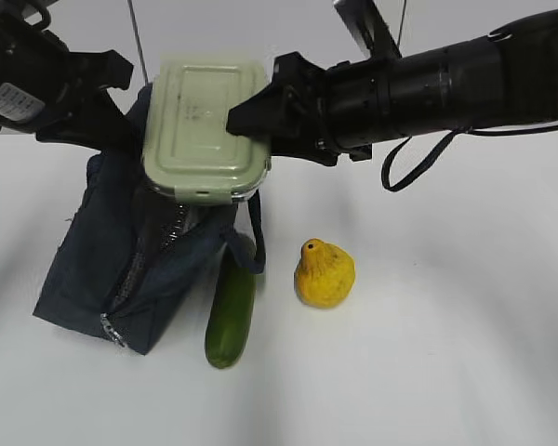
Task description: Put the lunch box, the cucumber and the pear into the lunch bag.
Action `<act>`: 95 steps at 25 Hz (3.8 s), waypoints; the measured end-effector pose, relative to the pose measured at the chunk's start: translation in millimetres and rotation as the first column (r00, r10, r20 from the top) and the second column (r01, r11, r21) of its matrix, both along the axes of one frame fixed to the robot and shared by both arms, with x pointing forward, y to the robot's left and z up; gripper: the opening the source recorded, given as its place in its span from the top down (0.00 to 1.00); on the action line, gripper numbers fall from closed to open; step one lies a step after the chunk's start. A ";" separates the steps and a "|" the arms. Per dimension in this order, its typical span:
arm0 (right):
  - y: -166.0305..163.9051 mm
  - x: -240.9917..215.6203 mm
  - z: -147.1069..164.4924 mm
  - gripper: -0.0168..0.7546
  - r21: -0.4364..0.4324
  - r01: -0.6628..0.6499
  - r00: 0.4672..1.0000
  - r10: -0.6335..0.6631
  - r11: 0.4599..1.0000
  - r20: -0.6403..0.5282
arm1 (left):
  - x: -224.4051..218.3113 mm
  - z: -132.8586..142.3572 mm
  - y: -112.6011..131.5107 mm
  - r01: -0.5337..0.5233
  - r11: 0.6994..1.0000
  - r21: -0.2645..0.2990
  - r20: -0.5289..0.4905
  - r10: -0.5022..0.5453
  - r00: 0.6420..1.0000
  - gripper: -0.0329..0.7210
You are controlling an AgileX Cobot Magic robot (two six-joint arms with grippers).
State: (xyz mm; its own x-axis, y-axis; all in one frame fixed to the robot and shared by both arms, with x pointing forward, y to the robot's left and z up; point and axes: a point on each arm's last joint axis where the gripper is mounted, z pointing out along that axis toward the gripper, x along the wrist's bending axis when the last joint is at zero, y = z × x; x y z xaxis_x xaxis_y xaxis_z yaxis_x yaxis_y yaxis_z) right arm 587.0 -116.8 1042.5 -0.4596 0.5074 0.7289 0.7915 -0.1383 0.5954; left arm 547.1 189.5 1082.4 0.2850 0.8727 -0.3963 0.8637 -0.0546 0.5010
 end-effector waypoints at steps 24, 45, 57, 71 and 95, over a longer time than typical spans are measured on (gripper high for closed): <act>-0.8 -5.8 -15.3 0.47 -0.187 -0.038 0.999 0.032 0.982 -0.037 | 5.9 4.1 -1.0 -0.044 0.998 -0.043 0.056 0.046 0.997 0.96; 5.8 13.0 -27.7 0.47 -0.158 -0.009 0.997 -0.004 0.987 -0.083 | 17.5 -10.9 -13.9 -0.024 0.987 -0.161 0.004 0.025 1.000 0.96; 35.9 16.9 -44.8 0.47 -0.164 -0.054 0.994 0.037 0.985 -0.104 | 18.6 -8.9 -15.8 -0.027 0.981 -0.193 0.015 0.030 0.999 0.96; 62.3 24.3 -55.5 0.46 -0.167 -0.104 0.993 0.093 0.980 -0.075 | 17.1 -6.7 -19.5 -0.004 0.971 -0.238 0.010 0.007 1.000 0.96; 47.2 15.6 -27.9 0.37 -0.318 -0.137 0.989 0.147 0.938 0.007 | 17.6 -11.7 -6.0 0.010 0.984 -0.178 -0.012 -0.013 1.000 0.95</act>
State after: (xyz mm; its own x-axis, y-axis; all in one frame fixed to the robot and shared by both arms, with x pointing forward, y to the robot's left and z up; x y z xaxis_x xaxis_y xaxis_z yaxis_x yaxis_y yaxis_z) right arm 602.7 -69.6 1014.7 -0.5632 0.6371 0.5262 0.7700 0.1736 0.6140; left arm 564.7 183.5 1070.7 0.2885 0.7849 -0.5483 0.8701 0.0241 0.4923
